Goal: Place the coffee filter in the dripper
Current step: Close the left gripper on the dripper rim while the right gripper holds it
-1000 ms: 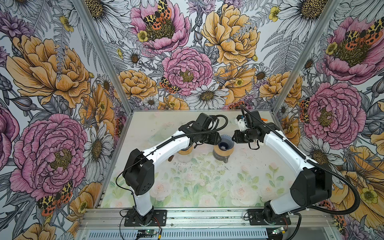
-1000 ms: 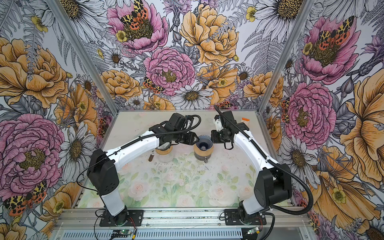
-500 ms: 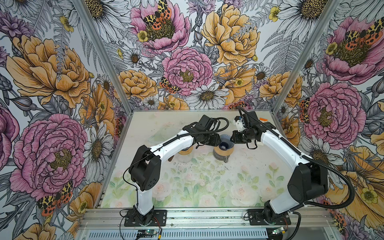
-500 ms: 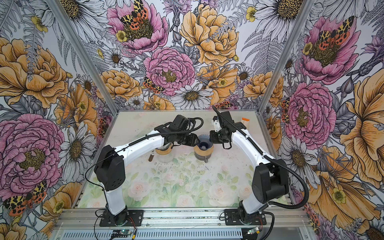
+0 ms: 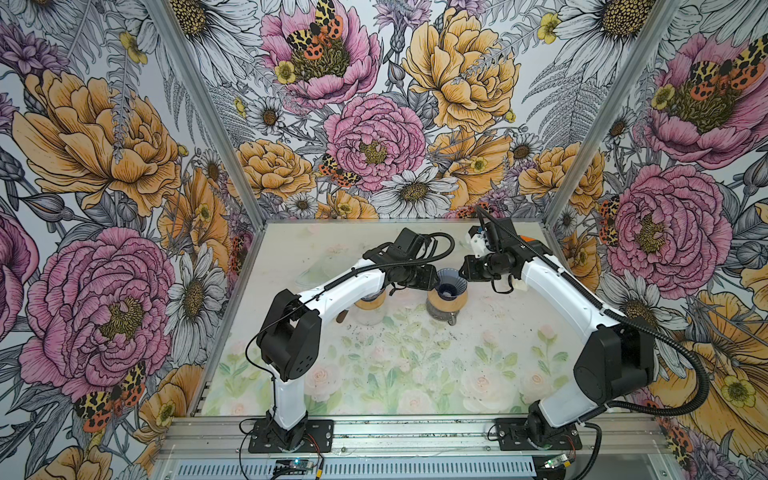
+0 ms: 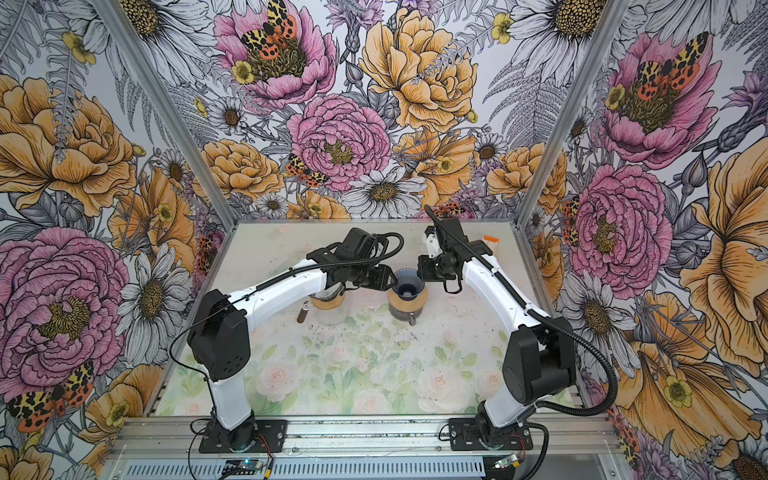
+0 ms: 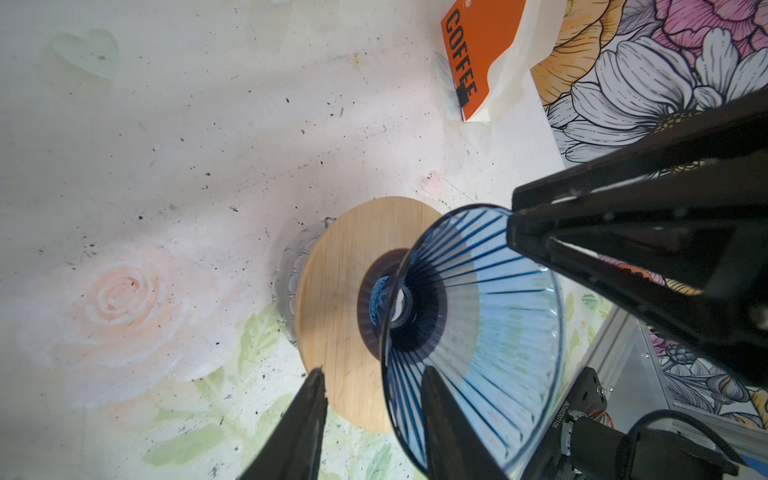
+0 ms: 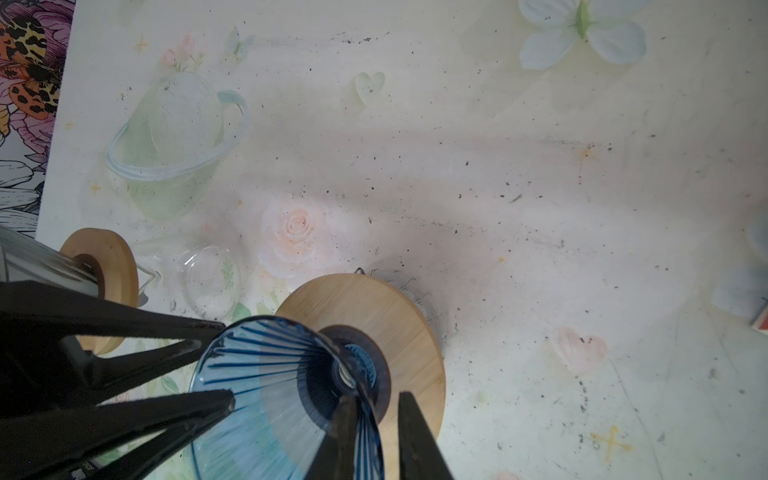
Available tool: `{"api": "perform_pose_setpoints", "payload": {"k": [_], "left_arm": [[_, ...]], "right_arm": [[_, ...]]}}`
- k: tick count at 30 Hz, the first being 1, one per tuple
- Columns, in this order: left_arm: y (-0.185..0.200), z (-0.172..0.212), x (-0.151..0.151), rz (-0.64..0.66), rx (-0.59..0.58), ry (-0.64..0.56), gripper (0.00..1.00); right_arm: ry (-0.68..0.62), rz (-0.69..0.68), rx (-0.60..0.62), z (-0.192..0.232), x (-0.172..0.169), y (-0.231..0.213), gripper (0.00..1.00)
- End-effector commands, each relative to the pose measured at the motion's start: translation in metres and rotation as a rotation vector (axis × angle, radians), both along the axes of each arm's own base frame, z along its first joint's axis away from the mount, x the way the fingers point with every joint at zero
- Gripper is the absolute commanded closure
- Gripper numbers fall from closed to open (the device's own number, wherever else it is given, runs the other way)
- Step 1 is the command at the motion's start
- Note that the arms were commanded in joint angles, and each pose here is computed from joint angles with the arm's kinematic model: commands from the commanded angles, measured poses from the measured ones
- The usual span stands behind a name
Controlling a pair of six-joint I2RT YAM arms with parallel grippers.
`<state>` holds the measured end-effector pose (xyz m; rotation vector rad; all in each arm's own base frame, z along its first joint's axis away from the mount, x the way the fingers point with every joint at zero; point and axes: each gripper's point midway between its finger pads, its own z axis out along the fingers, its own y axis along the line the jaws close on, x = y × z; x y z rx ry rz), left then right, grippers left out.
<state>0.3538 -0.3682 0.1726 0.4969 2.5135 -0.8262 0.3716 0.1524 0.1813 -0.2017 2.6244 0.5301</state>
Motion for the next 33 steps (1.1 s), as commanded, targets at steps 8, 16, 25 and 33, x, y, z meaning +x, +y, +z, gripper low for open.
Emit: {"api": "perform_pose_setpoints", "payload": {"k": [8,16,25,33], "left_arm": [[-0.001,0.028,0.003,-0.015,-0.04,-0.051,0.6],[-0.003,0.025,0.003,-0.02,-0.041,-0.044,0.64],[-0.004,0.023,0.005,-0.017,-0.039,-0.042,0.67],[-0.007,0.022,0.008,-0.023,-0.05,-0.029,0.72]], "right_arm": [[-0.041,-0.02,0.004,0.014,-0.002,-0.001,0.79],[-0.013,-0.025,-0.003,0.004,-0.005,-0.002,0.8],[0.003,-0.024,-0.004,-0.002,-0.004,0.0,0.82],[0.008,-0.024,-0.012,-0.005,-0.003,0.0,0.84]]}}
